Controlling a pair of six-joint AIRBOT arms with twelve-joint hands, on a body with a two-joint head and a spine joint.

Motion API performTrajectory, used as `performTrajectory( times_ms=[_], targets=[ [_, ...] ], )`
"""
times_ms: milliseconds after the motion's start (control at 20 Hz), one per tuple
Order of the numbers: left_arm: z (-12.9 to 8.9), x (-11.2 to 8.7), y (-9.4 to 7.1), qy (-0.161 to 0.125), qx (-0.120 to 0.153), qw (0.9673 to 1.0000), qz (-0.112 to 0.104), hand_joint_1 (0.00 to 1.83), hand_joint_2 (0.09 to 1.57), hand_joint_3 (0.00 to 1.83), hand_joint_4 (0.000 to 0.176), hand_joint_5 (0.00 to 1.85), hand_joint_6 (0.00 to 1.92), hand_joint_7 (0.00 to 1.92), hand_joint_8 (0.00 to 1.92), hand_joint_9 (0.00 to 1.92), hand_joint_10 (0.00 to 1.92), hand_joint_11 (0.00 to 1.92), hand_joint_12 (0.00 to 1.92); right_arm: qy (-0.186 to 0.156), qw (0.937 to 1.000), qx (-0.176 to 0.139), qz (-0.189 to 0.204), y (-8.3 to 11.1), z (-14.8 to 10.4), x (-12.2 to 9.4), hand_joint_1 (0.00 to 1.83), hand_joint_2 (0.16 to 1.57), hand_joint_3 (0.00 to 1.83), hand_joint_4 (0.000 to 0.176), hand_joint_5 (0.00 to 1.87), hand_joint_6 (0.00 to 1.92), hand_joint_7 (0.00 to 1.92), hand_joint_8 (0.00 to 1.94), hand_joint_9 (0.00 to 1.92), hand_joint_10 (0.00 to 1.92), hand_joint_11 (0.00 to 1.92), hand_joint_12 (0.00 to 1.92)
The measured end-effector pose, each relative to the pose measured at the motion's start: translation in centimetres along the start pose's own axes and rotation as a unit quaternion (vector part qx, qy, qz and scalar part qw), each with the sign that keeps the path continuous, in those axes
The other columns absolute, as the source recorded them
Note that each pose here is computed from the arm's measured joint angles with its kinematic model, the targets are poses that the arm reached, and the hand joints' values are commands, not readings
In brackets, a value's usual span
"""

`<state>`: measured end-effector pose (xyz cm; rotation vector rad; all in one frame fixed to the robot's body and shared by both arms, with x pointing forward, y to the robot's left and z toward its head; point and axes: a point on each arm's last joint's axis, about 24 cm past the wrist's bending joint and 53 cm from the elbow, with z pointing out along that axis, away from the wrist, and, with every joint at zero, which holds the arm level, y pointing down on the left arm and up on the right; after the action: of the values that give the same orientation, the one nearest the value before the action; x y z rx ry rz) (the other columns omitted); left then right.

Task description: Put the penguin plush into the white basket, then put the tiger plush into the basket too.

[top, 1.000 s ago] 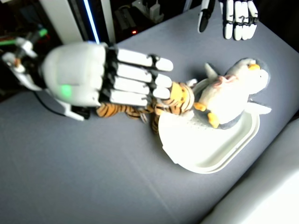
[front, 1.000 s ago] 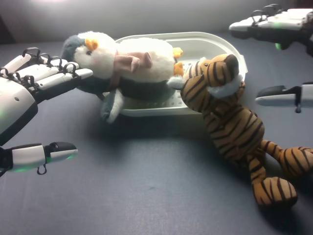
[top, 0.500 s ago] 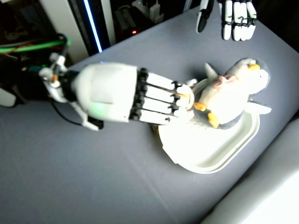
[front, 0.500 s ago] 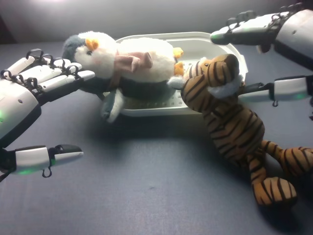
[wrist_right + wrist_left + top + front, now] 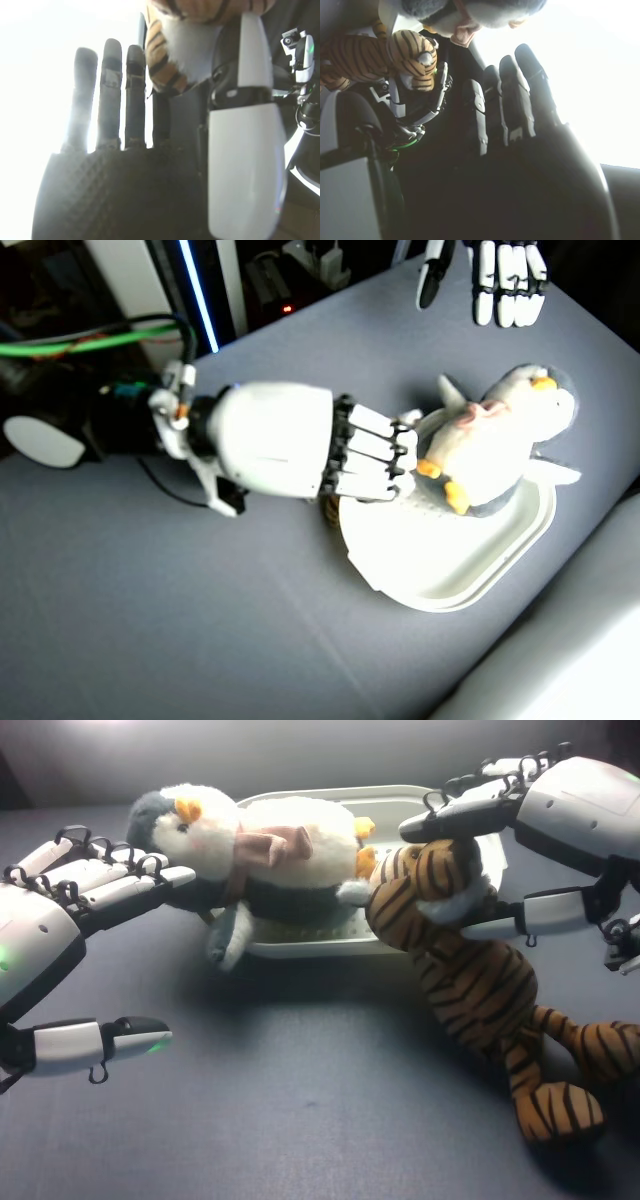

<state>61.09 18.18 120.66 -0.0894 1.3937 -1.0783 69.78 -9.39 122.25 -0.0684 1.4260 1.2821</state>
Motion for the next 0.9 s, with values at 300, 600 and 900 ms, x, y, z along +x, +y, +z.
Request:
performTrajectory(
  times_ms=[300, 600, 900],
  targets=[
    [0.0, 0.0, 0.0, 0.0, 0.0, 1.0, 0.001, 0.88, 0.97, 0.0, 0.052, 0.35, 0.0, 0.34, 0.0, 0.31, 0.01, 0.0, 0.87, -0.006, 0.9999, -0.007, 0.006, 0.4, 0.3, -0.1, 1.36, 1.11, 0.0, 0.0, 0.91, 1.11, 1.02, 0.99, 0.89, 1.09, 0.48, 1.2],
    [0.0, 0.1, 0.2, 0.001, -0.002, 1.0, -0.001, 0.9, 0.96, 0.0, 0.048, 0.36, 0.0, 0.35, 0.0, 0.33, 0.0, 0.0, 0.9, -0.012, 0.9995, -0.027, 0.008, 1.9, 0.4, -0.4, 1.36, 1.13, 0.0, 0.0, 0.84, 1.16, 0.95, 1.03, 0.93, 1.18, 0.77, 1.24],
    [0.0, 0.2, 0.2, 0.0, -0.003, 1.0, -0.005, 0.88, 0.96, 0.0, 0.025, 0.35, 0.0, 0.33, 0.0, 0.3, 0.0, 0.0, 0.88, -0.091, 0.9939, -0.062, 0.001, 3.9, 0.5, -6.9, 1.23, 1.08, 0.0, 0.039, 1.03, 0.93, 1.08, 0.85, 0.98, 1.12, 0.82, 1.57]
  ],
)
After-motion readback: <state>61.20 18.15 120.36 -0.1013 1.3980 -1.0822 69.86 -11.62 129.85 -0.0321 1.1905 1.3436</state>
